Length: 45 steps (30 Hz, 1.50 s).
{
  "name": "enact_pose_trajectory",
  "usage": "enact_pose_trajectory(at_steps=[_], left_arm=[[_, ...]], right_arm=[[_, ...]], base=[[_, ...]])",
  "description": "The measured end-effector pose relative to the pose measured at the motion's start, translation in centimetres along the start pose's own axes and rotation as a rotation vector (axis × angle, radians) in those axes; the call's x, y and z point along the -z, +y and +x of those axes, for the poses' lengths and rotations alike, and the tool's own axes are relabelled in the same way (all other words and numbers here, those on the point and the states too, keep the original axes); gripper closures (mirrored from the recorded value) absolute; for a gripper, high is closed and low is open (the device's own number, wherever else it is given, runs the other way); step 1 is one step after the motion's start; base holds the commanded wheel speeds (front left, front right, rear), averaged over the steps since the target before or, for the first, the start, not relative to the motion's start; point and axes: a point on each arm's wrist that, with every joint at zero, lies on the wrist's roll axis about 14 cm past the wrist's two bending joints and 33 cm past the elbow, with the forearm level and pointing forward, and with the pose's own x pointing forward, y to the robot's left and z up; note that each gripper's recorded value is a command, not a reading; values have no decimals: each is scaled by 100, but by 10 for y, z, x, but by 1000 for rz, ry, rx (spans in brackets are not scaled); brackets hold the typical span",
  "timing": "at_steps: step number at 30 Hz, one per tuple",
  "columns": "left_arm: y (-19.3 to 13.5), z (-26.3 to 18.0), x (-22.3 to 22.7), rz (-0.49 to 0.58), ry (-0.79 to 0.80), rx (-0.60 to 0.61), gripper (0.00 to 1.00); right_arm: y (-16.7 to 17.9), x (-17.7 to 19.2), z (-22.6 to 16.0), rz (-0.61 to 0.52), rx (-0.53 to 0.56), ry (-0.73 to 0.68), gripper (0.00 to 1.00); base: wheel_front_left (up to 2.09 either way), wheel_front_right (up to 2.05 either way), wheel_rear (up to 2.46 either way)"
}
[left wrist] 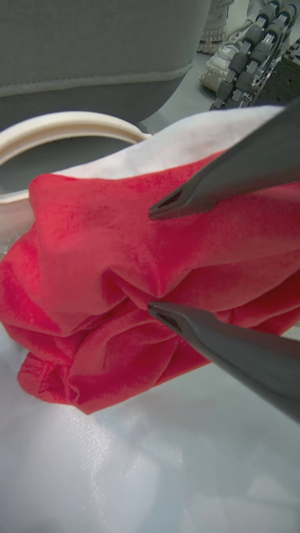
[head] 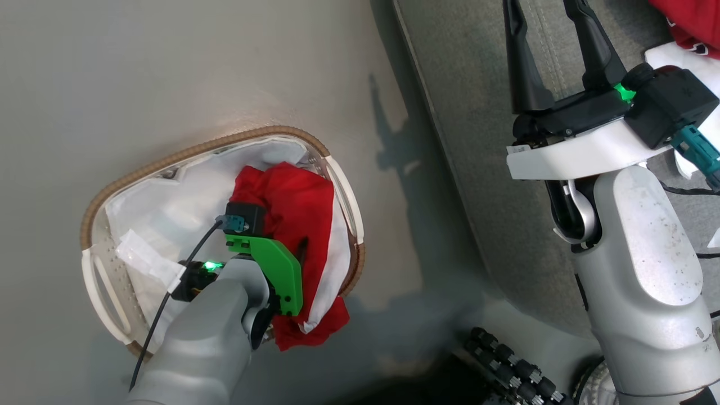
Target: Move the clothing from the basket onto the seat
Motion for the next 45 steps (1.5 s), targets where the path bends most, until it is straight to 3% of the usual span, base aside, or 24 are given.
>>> enact_pose_trajectory(at_steps=[5, 13, 14, 15, 26, 45], left_arm=[[17, 13, 22, 11, 102, -22, 0], [15, 21, 38, 34, 184, -1, 0], [14, 21, 39, 41, 193, 5, 60], [13, 21, 40, 53, 199, 9, 100], [4, 2, 20, 71, 83, 12, 100], [-46, -88, -38, 130, -341, 1, 100]], right_arm=[[-7, 15, 1, -8, 14, 27, 0], [-11, 28, 1, -10, 23, 52, 0], [-11, 29, 1, -10, 22, 53, 0], [-11, 29, 1, -9, 21, 54, 0], [-8, 16, -3, -5, 22, 44, 0], [16, -28, -55, -7, 4, 29, 0]], base=[[0, 0, 0], [0, 0, 0], [0, 0, 0], [0, 0, 0], [0, 0, 0], [0, 0, 0]])
